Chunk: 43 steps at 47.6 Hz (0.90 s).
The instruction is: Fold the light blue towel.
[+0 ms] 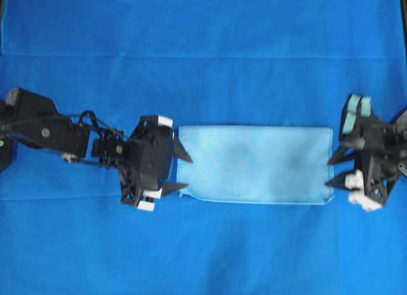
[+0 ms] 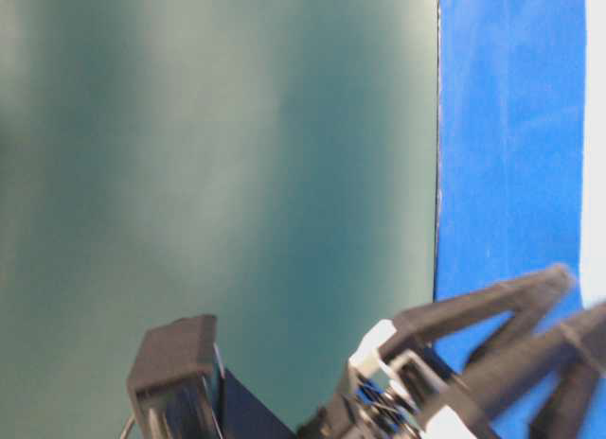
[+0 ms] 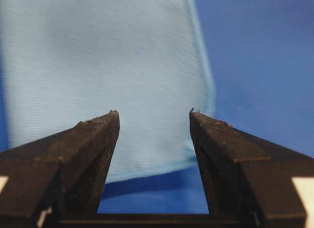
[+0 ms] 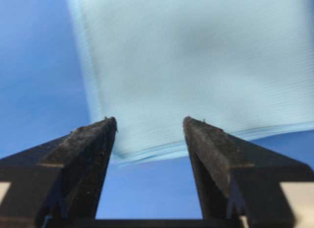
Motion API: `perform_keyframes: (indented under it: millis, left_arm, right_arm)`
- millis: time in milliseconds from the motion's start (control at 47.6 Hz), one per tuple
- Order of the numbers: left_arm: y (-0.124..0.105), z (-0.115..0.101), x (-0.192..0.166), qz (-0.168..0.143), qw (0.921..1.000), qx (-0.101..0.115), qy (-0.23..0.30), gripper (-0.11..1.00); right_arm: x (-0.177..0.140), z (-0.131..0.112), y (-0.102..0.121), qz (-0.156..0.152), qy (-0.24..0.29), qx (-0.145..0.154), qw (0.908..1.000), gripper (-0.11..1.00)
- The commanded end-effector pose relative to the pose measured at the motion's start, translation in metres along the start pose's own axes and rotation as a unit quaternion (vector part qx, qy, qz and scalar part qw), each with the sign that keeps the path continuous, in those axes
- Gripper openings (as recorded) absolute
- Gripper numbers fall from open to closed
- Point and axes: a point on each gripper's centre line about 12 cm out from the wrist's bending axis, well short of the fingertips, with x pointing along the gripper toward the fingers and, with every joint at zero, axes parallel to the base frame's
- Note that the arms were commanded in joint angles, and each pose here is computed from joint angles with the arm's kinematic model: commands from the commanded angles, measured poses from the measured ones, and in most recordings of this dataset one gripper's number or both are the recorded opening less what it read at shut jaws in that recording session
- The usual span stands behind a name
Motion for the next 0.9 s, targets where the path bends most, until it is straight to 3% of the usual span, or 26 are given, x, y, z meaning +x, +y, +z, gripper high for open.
perform_keyframes:
  millis: [0,105,294,609,882]
  left_arm:
    - [0.018,0.013,-0.007,0.019,0.9995,-0.015,-0.02,0.57]
    - [0.036,0.012,-0.007,0.037,0.9987,-0.029,-0.019,0.57]
    - [0.054,0.001,0.003,0.054,0.9975,-0.045,0.0,0.57]
    - [0.074,-0.022,0.021,0.071,0.9949,-0.064,0.032,0.57]
    - [0.075,-0.03,0.036,0.068,0.9941,-0.067,0.052,0.57]
  right_arm:
    - [-0.007,0.011,-0.015,-0.03,-0.017,0.004,0.9994,0.61]
    - [-0.009,0.016,-0.037,-0.079,-0.017,0.005,0.9967,0.61]
    - [-0.001,0.019,-0.053,-0.115,-0.008,-0.005,0.9933,0.61]
    - [0.032,0.014,-0.066,-0.125,0.022,-0.004,0.9919,0.61]
    - [0.043,0.008,-0.068,-0.125,0.037,-0.002,0.9915,0.61]
